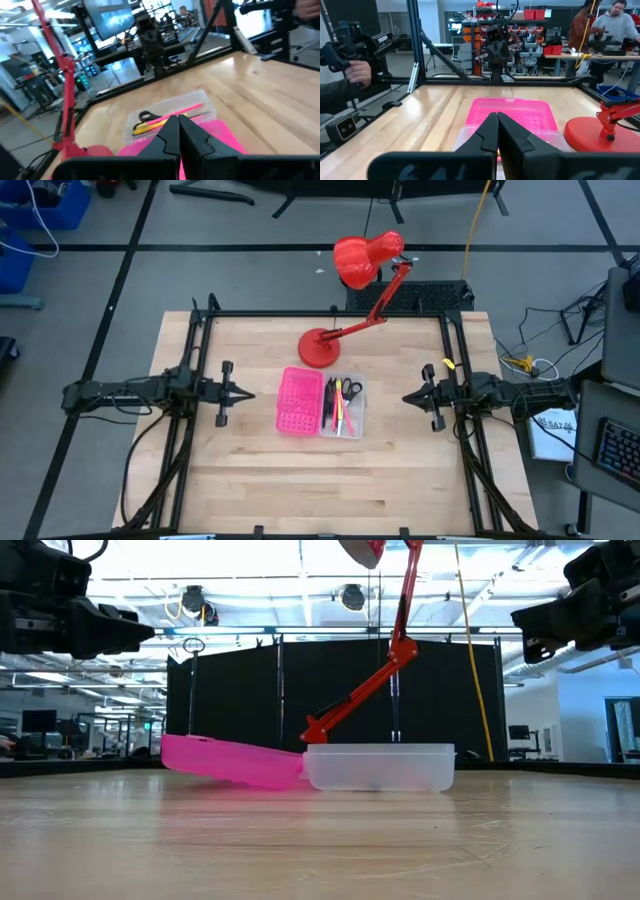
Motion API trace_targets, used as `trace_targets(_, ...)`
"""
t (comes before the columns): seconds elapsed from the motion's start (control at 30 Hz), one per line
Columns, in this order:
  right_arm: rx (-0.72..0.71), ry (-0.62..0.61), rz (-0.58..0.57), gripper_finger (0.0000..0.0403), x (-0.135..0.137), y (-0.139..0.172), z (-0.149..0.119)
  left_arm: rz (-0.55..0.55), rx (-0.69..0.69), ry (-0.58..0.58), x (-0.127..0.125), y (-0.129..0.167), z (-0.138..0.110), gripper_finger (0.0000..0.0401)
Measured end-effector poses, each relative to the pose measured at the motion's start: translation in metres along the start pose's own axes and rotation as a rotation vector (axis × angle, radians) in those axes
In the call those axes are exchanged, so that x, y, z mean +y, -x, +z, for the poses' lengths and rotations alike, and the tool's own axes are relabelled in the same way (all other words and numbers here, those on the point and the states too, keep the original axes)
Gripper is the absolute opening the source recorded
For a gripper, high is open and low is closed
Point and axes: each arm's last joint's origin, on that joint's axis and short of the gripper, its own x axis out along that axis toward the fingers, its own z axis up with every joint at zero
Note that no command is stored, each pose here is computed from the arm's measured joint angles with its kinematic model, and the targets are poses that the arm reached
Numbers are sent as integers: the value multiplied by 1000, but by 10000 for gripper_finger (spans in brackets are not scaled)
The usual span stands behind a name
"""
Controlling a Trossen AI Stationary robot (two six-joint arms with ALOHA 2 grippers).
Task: Pick & place school supplies into a supply box
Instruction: Return to Home Position
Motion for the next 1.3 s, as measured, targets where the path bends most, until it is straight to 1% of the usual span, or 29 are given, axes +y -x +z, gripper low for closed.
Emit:
trace_targets(0.1, -16, 0, -4, 0, 0, 0, 2, -22, 8, 12, -1, 0, -1, 2)
trace_targets(0.2, -93, -12, -2, 0, 0, 0, 9, -3, 18, 29, -1, 0, -2, 6)
trace_targets(0.4, -63, 30, -4, 0, 0, 0, 6, 5, 25, 54, 0, 0, -2, 4)
trace_targets(0.47, -59, 15, -3, 0, 0, 0, 6, 40, 50, 82, 0, 0, -4, 14)
trace_targets(0.6, -59, -38, 2, 0, 0, 0, 6, 129, 142, 182, 1, 1, -11, 36)
trace_targets(0.67, -59, -51, 2, 0, 0, 0, 6, 155, 165, 214, 1, 1, -13, 43)
trace_targets(1.0, -59, -52, 3, 0, 0, 0, 6, 180, 151, 207, 2, 1, -11, 48)
trace_targets(1.3, -59, -52, 3, 0, 0, 0, 6, 181, 146, 208, 2, 1, -11, 49)
